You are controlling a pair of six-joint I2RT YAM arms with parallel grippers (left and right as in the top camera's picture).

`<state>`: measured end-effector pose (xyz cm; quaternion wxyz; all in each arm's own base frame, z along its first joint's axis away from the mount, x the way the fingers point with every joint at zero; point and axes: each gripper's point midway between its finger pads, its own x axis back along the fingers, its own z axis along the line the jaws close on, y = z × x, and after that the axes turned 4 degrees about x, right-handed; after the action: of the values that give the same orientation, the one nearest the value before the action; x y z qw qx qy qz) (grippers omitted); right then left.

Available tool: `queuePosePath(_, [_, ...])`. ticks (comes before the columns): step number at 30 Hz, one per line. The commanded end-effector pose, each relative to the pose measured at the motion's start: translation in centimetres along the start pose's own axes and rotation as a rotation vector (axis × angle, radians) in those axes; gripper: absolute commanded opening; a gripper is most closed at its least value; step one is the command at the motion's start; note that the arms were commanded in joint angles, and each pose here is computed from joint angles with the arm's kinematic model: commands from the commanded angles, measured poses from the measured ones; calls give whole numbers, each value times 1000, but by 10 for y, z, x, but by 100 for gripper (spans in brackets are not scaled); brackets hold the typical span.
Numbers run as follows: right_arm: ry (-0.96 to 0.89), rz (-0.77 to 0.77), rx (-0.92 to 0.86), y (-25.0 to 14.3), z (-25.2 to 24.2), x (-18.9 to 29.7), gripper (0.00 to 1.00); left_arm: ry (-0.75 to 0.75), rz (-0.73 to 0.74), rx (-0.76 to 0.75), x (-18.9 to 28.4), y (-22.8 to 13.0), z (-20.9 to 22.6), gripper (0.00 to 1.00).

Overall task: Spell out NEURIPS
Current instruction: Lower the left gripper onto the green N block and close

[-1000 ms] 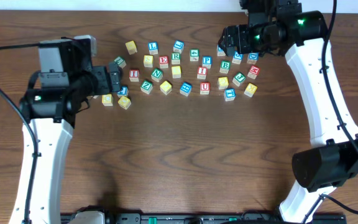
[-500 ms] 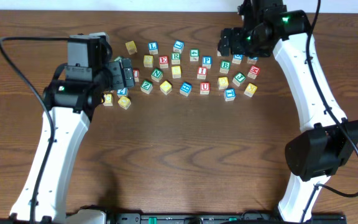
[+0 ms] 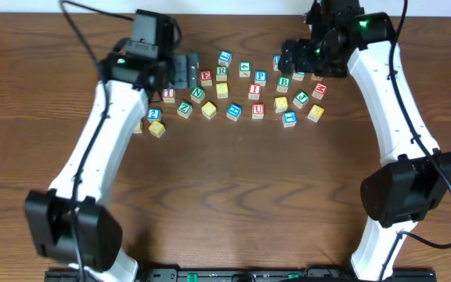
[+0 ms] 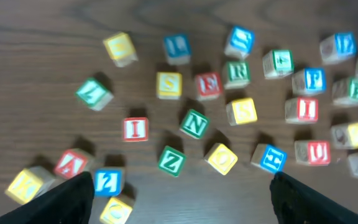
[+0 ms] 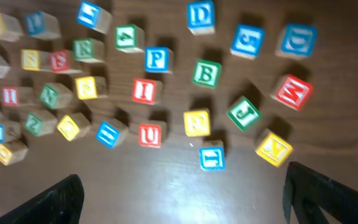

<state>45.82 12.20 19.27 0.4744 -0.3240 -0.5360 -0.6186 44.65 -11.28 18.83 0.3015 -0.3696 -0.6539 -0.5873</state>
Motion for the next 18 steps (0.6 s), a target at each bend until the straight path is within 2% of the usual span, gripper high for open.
queuePosePath(1, [-22, -3, 8, 0, -5, 7, 99, 0, 36, -140, -25, -7, -14, 89])
queuePosePath(6, [-40, 42, 1, -11, -9, 8, 99, -4, 62, -179, -63, -13, -20, 84])
queuePosePath(13, [-74, 88, -4, -23, -15, 9, 99, -9, 83, -179, -95, -20, -21, 63])
queuePosePath(18, [-80, 94, -5, -24, -16, 9, 99, -5, 106, -180, -114, -28, -20, 63])
